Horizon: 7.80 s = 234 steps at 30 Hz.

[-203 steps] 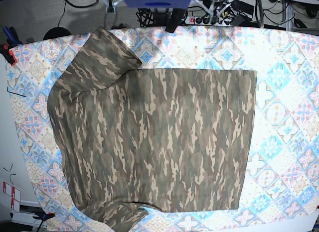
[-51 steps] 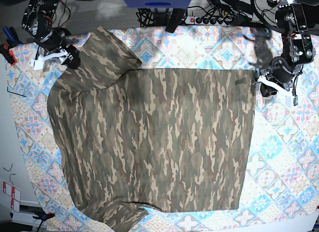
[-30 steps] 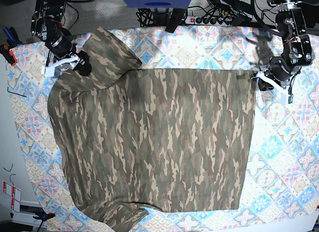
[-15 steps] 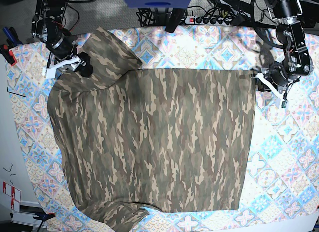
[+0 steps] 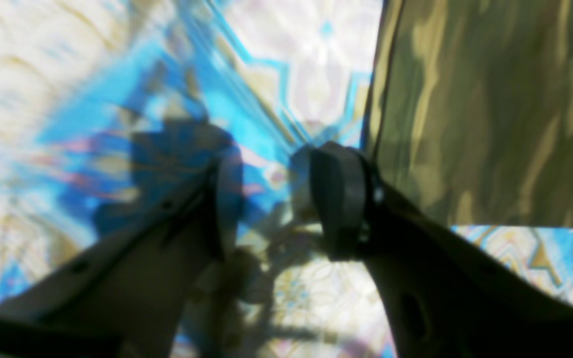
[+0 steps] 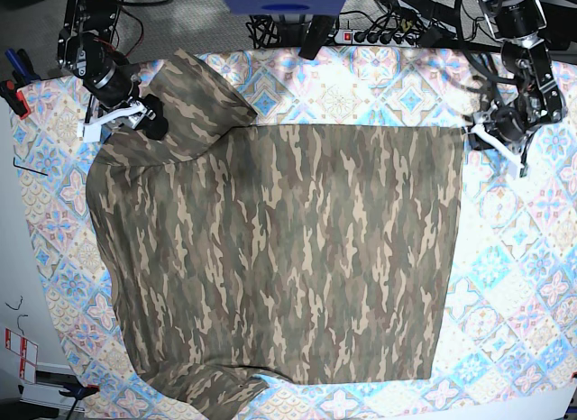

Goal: Fold the T-shirt properly
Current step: 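Close both grippers on the shirt's shoulder corners, then lift the shirt's shoulder corners with both grippers and pull them apart, then carry both held corners toward the hem, folding the shirt over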

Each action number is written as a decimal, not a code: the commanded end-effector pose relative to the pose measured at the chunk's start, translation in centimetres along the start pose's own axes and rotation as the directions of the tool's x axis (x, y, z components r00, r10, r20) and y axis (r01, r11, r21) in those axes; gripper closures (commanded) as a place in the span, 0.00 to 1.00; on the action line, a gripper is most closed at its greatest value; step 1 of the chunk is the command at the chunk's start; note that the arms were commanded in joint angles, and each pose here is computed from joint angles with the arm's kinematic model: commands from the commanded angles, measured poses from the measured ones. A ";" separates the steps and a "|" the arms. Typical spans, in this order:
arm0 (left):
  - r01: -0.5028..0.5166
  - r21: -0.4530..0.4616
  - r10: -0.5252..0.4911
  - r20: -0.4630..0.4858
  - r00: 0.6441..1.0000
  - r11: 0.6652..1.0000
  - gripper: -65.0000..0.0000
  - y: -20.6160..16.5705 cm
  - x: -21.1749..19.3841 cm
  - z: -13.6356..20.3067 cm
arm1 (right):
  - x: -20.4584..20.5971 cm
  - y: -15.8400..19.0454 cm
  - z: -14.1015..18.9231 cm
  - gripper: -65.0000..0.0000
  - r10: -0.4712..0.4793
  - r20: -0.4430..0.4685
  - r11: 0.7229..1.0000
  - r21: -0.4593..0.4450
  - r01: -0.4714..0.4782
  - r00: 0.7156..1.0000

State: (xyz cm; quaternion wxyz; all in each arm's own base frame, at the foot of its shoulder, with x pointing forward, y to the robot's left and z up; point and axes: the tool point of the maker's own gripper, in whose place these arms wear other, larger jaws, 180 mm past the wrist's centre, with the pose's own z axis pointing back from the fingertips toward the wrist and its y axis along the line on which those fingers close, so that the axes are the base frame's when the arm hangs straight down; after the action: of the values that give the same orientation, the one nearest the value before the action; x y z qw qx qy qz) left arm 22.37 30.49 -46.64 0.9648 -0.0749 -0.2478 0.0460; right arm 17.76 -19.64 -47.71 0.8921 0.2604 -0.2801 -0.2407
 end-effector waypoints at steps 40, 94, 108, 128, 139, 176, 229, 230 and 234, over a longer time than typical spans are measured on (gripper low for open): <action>0.179 -0.428 -0.355 -0.378 0.855 0.886 0.76 -13.4 -13.6 -4.1 | -5.3 0.3 -0.2 0.76 -0.001 -0.205 1.000 -0.007 0.000 0.979; 0.342 -0.128 -0.363 -0.231 0.903 0.931 0.97 -4.0 -3.6 3.8 | 4.0 5.3 3.9 0.98 0.321 0.038 0.947 -0.024 -0.320 0.946; 0.361 0.058 -0.344 -0.194 0.918 0.931 0.97 1.1 1.6 7.7 | 6.1 6.3 7.8 0.98 0.372 0.201 0.928 -0.069 -0.365 0.906; 0.322 0.066 -0.320 -0.040 0.947 0.945 0.97 0.3 9.5 6.5 | 12.8 9.1 6.1 0.98 0.508 0.247 0.862 -0.131 -0.490 0.825; 0.378 0.098 -0.367 -0.111 0.923 0.921 0.97 -0.5 12.2 4.2 | 18.2 10.4 4.7 0.98 0.600 0.180 0.794 -0.251 -0.554 0.779; 0.324 0.054 -0.321 -0.048 0.946 0.945 0.97 -3.0 17.6 -2.5 | 25.9 12.6 -7.7 0.98 0.580 0.114 0.809 -0.195 -0.555 0.806; 0.278 0.140 -0.307 0.271 0.912 0.950 0.30 -1.4 16.1 1.0 | 30.0 11.8 -5.7 0.44 0.678 0.205 0.726 -0.338 -0.599 0.706; 0.266 0.144 -0.296 0.271 0.916 0.953 0.30 -1.0 15.9 1.1 | 29.5 11.5 -5.7 0.44 0.682 0.199 0.722 -0.341 -0.602 0.704; 0.231 0.109 -0.250 0.225 0.942 0.967 0.30 -0.5 14.0 -0.3 | 28.2 10.6 -5.6 0.44 0.687 0.177 0.714 -0.345 -0.610 0.705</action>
State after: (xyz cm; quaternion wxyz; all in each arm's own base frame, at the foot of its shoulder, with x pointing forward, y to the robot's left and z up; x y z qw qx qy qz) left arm 33.33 31.06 -42.07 0.9398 -0.0060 -0.3379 -0.0512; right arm 42.76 -25.24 -38.07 0.9135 -0.0037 -0.4063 0.0203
